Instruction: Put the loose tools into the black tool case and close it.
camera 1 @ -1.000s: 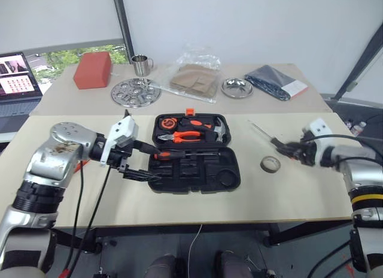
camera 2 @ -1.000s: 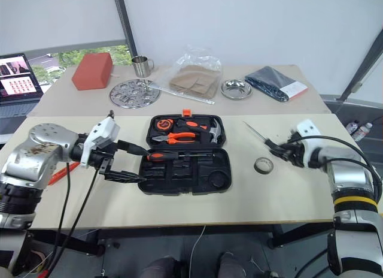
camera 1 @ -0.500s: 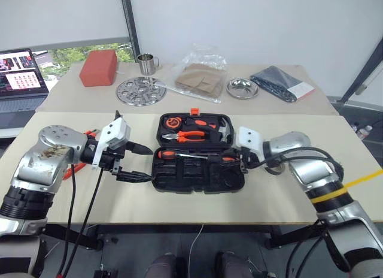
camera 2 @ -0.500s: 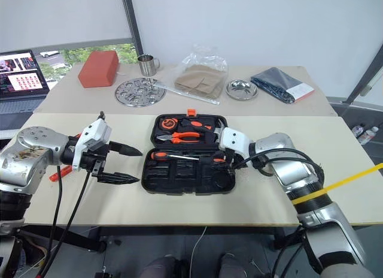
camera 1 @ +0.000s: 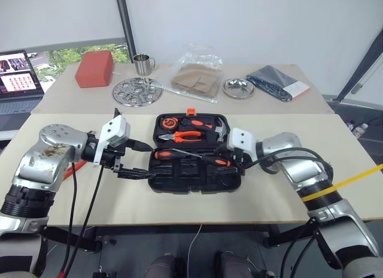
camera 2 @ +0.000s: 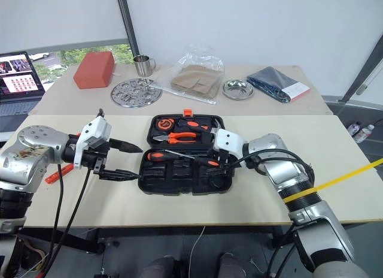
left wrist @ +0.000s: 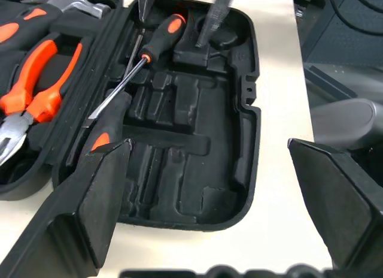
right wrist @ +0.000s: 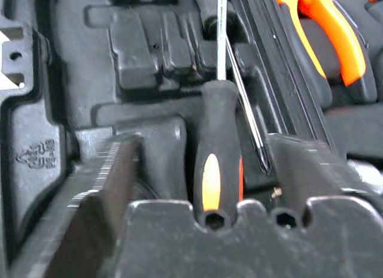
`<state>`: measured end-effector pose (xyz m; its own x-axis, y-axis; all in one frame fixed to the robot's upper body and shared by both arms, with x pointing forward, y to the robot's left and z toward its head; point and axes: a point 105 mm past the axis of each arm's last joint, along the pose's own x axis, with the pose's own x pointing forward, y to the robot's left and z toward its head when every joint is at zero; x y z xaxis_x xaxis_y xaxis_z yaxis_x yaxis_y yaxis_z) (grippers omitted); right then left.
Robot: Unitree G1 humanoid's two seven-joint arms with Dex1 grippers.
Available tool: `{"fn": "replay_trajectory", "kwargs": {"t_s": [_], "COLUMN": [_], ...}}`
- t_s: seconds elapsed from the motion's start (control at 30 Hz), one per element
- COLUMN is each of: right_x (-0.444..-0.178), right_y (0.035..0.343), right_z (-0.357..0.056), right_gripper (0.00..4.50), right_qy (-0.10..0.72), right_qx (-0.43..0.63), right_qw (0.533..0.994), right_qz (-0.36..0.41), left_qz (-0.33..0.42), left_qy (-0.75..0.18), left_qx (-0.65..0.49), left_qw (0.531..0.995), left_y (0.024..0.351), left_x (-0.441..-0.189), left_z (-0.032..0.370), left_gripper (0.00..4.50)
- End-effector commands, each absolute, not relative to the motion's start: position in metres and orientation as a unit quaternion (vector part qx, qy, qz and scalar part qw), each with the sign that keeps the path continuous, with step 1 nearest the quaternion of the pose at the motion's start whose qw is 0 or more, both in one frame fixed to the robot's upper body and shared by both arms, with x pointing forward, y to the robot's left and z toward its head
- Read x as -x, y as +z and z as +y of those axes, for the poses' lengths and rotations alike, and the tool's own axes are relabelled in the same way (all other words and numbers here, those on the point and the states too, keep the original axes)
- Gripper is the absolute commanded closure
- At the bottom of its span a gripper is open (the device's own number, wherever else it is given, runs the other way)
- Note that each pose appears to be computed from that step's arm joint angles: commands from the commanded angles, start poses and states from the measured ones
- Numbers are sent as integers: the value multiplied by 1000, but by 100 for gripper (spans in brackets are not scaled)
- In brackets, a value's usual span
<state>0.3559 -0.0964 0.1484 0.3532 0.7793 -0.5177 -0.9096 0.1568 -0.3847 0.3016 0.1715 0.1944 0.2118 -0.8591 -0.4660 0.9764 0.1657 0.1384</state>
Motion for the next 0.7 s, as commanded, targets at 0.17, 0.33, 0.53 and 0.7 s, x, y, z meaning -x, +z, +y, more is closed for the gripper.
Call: {"fn": "replay_trajectory", "kwargs": {"t_s": [0.17,0.33,0.53,0.7], "right_x": [-361,-369,-367,-361], "right_y": [172,170,137,139], "right_z": [-88,-89,-106,-101], "right_gripper": [56,211,211,211], "right_qy": [552,539,542,558], "right_qx": [330,320,327,313], "right_qw": [763,774,754,749], "right_qz": [62,88,174,173], "left_qz": [119,117,114,113], "left_qy": [-611,-609,-608,-607], "left_qx": [-224,-225,-226,-227], "left_qw": [750,751,752,754], "left_y": [204,205,207,209], "left_x": [-305,-306,-307,-308], "left_z": [169,169,169,170], "left_gripper": [0,0,0,0]}}
